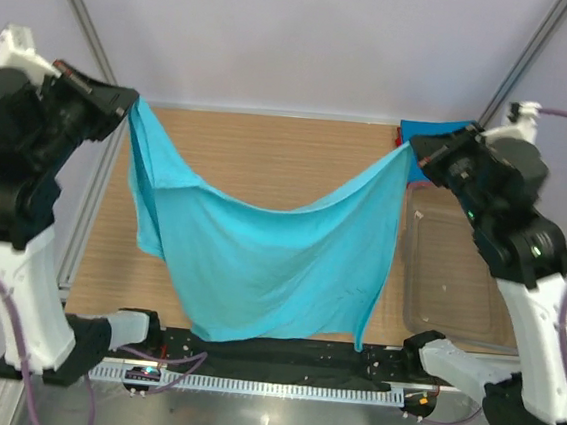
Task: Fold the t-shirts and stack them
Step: Flatten the tshirt out
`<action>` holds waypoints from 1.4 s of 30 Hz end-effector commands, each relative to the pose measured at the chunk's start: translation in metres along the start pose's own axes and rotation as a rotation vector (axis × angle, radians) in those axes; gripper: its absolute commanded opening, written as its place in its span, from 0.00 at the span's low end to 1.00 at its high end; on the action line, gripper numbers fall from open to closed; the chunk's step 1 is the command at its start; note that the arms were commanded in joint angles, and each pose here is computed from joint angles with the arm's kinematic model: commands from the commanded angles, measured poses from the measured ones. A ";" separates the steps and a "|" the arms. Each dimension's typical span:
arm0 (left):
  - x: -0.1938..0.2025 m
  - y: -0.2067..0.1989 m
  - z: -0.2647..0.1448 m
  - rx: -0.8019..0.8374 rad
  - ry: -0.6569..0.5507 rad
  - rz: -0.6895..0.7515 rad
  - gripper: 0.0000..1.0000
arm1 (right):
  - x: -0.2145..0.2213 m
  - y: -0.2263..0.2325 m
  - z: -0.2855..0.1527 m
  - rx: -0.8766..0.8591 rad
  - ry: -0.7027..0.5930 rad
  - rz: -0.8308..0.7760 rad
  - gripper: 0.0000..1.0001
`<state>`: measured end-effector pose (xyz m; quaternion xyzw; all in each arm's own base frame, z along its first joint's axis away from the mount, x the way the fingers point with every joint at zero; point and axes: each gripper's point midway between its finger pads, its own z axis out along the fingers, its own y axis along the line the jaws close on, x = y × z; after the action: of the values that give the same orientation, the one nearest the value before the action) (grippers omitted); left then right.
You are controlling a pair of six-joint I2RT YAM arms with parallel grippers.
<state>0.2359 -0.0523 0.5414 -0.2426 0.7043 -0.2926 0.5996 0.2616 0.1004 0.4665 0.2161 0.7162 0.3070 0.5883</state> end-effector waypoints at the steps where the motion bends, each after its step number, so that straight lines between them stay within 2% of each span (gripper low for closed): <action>1: -0.003 0.031 0.091 -0.131 0.022 0.061 0.00 | 0.009 -0.008 0.072 0.083 -0.002 -0.100 0.01; 2: -0.010 0.037 0.105 -0.154 -0.005 0.090 0.00 | 0.000 -0.002 0.090 0.077 -0.037 -0.104 0.01; 3: -0.006 0.051 0.138 -0.195 0.015 0.106 0.00 | -0.001 0.000 0.103 0.084 -0.043 -0.123 0.01; 4: -0.016 0.049 0.153 -0.184 -0.027 0.122 0.00 | 0.001 0.003 0.134 0.099 -0.038 -0.132 0.01; 5: -0.032 0.054 0.163 -0.203 -0.079 0.126 0.00 | -0.005 0.010 0.149 0.087 -0.056 -0.134 0.01; 6: -0.039 0.064 0.191 -0.213 -0.099 0.117 0.00 | -0.010 0.014 0.161 0.087 -0.069 -0.153 0.01; 7: -0.050 0.069 0.200 -0.217 -0.125 0.098 0.00 | -0.015 0.022 0.188 0.089 -0.081 -0.158 0.01; 8: -0.080 0.060 0.196 -0.168 -0.191 0.051 0.00 | -0.025 0.026 0.197 0.087 -0.100 -0.162 0.01; 9: -0.093 0.059 0.200 -0.144 -0.218 0.020 0.00 | -0.030 0.029 0.208 0.083 -0.104 -0.168 0.01; 10: -0.102 0.061 0.213 -0.115 -0.222 -0.003 0.00 | -0.059 0.053 0.198 0.037 -0.163 -0.162 0.01; 11: -0.124 0.048 0.198 -0.049 -0.264 -0.014 0.00 | -0.056 0.048 0.216 0.051 -0.154 -0.171 0.01; 14: -0.136 0.033 0.184 0.041 -0.286 -0.064 0.00 | -0.083 0.068 0.195 0.000 -0.209 -0.185 0.01; 16: -0.127 0.021 0.173 0.093 -0.254 -0.054 0.00 | -0.071 0.055 0.193 0.025 -0.184 -0.198 0.01; 17: -0.117 0.022 0.161 0.087 -0.232 -0.054 0.00 | -0.082 0.062 0.166 0.000 -0.214 -0.187 0.01; 18: -0.110 0.022 0.156 0.088 -0.211 -0.046 0.00 | -0.079 0.057 0.157 0.003 -0.213 -0.186 0.01; 19: -0.095 0.038 0.159 0.048 -0.171 -0.041 0.00 | -0.056 0.034 0.166 0.038 -0.172 -0.197 0.01; 20: -0.092 0.027 0.134 0.063 -0.184 -0.026 0.00 | -0.050 0.026 0.160 0.047 -0.169 -0.194 0.01; 21: -0.083 0.034 0.129 0.042 -0.164 -0.031 0.00 | -0.057 0.027 0.136 0.031 -0.196 -0.188 0.01; 22: -0.056 0.053 0.134 0.006 -0.091 -0.055 0.00 | -0.032 0.002 0.143 0.078 -0.143 -0.203 0.01; 23: -0.042 0.057 0.130 0.002 -0.061 -0.061 0.00 | -0.024 -0.006 0.138 0.087 -0.130 -0.208 0.01; 25: 0.015 0.093 0.118 -0.068 0.040 -0.081 0.00 | 0.015 -0.046 0.130 0.145 -0.049 -0.217 0.01; 26: 0.026 0.095 0.099 -0.071 0.039 -0.074 0.00 | 0.027 -0.055 0.128 0.157 -0.025 -0.216 0.01; 27: 0.059 0.131 0.103 -0.156 0.112 -0.099 0.00 | 0.043 -0.073 0.120 0.183 0.007 -0.218 0.01; 29: 0.086 0.162 0.093 -0.238 0.138 -0.103 0.00 | 0.060 -0.094 0.112 0.221 0.033 -0.226 0.01; 30: 0.117 0.188 0.085 -0.289 0.187 -0.124 0.00 | 0.082 -0.118 0.110 0.266 0.079 -0.233 0.01; 32: 0.150 0.209 0.078 -0.322 0.257 -0.158 0.00 | 0.096 -0.134 0.098 0.286 0.104 -0.232 0.01; 33: 0.177 0.230 0.072 -0.366 0.308 -0.179 0.00 | 0.117 -0.152 0.095 0.310 0.154 -0.238 0.01; 36: 0.219 0.266 0.053 -0.461 0.381 -0.199 0.00 | 0.153 -0.178 0.081 0.322 0.242 -0.229 0.01; 42: 0.246 0.310 0.027 -0.624 0.397 -0.167 0.00 | 0.211 -0.233 0.050 0.438 0.417 -0.232 0.01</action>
<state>0.2258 -0.0180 0.1403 -0.4169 0.8437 -0.1811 0.2856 0.2871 0.0829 0.1585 0.1811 0.8866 0.1053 0.4123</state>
